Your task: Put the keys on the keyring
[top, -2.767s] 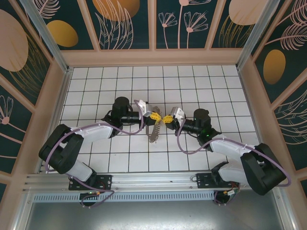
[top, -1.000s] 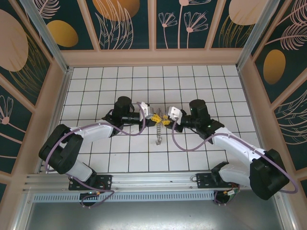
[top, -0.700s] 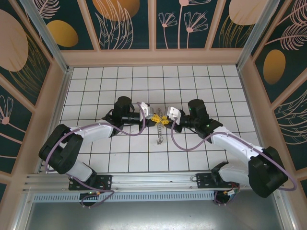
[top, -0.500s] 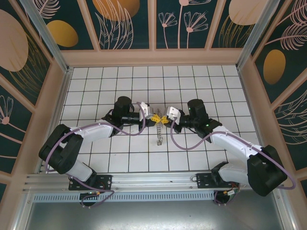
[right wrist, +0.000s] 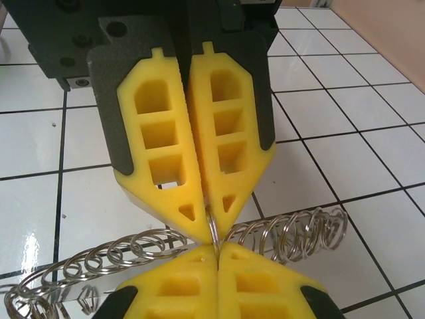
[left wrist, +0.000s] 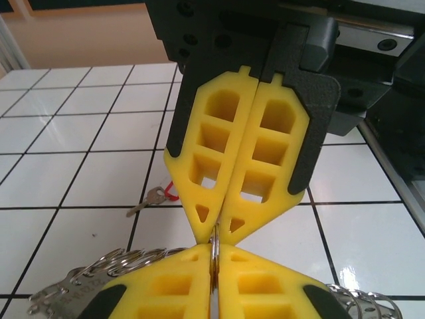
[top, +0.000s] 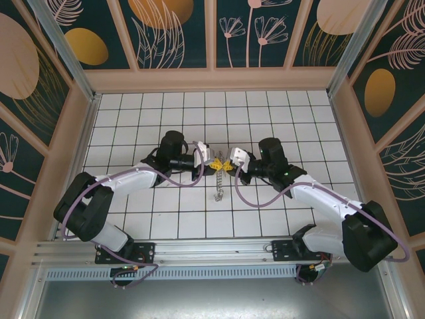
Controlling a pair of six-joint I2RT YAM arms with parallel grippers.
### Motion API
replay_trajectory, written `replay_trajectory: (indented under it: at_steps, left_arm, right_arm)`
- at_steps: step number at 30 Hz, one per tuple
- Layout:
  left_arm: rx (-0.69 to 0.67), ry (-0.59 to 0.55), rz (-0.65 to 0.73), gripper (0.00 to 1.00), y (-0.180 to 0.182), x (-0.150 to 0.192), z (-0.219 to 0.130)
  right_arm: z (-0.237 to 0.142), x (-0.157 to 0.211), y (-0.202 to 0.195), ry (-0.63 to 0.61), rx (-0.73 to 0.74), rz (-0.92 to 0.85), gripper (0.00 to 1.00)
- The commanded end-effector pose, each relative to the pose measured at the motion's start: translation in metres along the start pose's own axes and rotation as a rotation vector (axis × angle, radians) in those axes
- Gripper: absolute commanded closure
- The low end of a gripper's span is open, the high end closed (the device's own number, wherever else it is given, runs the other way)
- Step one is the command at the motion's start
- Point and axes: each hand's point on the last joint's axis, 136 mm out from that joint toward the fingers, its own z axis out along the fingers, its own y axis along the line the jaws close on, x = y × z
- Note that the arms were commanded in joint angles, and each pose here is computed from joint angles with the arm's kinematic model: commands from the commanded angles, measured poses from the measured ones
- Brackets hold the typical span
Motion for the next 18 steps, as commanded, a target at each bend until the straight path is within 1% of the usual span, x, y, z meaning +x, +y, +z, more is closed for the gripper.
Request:
replay_trajectory:
  at_steps: [1, 5, 10, 15, 16, 18]
  left_arm:
    - [0.016, 0.076, 0.027, 0.86, -0.001, 0.007, 0.001]
    - [0.016, 0.145, 0.020, 0.84, 0.002, 0.016, 0.000]
    - [0.018, 0.175, 0.023, 0.82, 0.003, 0.017, -0.001]
    - [0.015, 0.206, 0.026, 0.82, 0.005, 0.020, -0.002]
    - [0.015, 0.215, 0.023, 0.83, 0.005, 0.021, -0.002]
    - [0.028, 0.227, 0.019, 0.97, 0.002, 0.024, -0.003]
  right_arm:
    - [0.002, -0.023, -0.005, -0.035, 0.009, -0.035, 1.00]
    - [0.003, -0.024, -0.006, -0.020, 0.019, -0.039, 1.00]
    - [0.005, -0.024, -0.006, 0.007, 0.024, -0.041, 1.00]
    - [0.007, -0.023, -0.007, 0.048, 0.035, -0.050, 1.00]
    - [0.007, -0.023, -0.007, 0.061, 0.039, -0.051, 1.00]
    - [0.008, -0.021, -0.008, 0.097, 0.047, -0.058, 1.00]
